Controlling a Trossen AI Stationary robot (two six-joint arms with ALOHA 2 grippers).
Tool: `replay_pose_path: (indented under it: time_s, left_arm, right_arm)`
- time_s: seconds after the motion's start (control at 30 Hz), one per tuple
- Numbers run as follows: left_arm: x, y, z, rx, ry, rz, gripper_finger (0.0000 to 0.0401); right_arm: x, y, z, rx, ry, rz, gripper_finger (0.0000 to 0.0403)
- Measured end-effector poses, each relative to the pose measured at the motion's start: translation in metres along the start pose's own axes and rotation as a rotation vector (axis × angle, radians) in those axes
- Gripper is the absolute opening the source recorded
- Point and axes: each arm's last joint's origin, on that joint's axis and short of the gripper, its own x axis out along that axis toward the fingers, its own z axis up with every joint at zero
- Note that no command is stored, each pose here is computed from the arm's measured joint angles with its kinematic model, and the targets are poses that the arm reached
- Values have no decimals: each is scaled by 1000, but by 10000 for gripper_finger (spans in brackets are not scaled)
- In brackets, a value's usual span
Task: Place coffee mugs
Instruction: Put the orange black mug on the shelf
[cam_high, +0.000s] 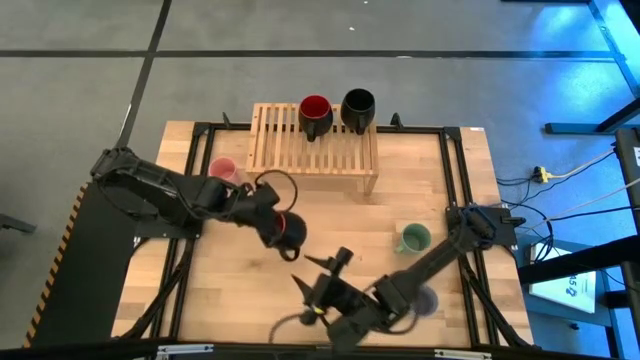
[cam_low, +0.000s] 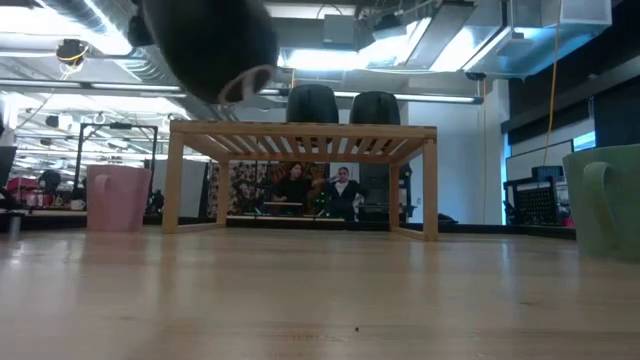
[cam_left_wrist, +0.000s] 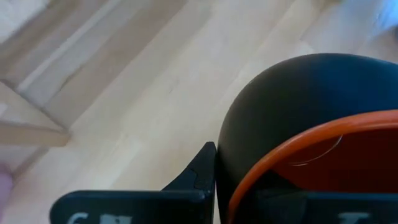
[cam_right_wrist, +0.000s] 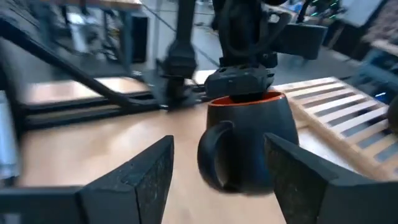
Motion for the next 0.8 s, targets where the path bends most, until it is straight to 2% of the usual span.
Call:
replay_pose_path:
  time_s: [0.23,0.43,0.63,0.8]
  left_arm:
    - [8,16,16,-73,29,14,18]
    - [11,23,22,-115,51,11,18]
    - [11,22,23,-135,57,-14,18]
    - [10,19,21,-126,66,-25,18]
  right_arm:
    - [45,1,-21,-47,14,-116,234]
    - [58,-1,-25,-43,9,-155,234]
    - [70,-2,-35,-71,14,-214,233]
    - [78,-3,-39,-43,17,-230,226]
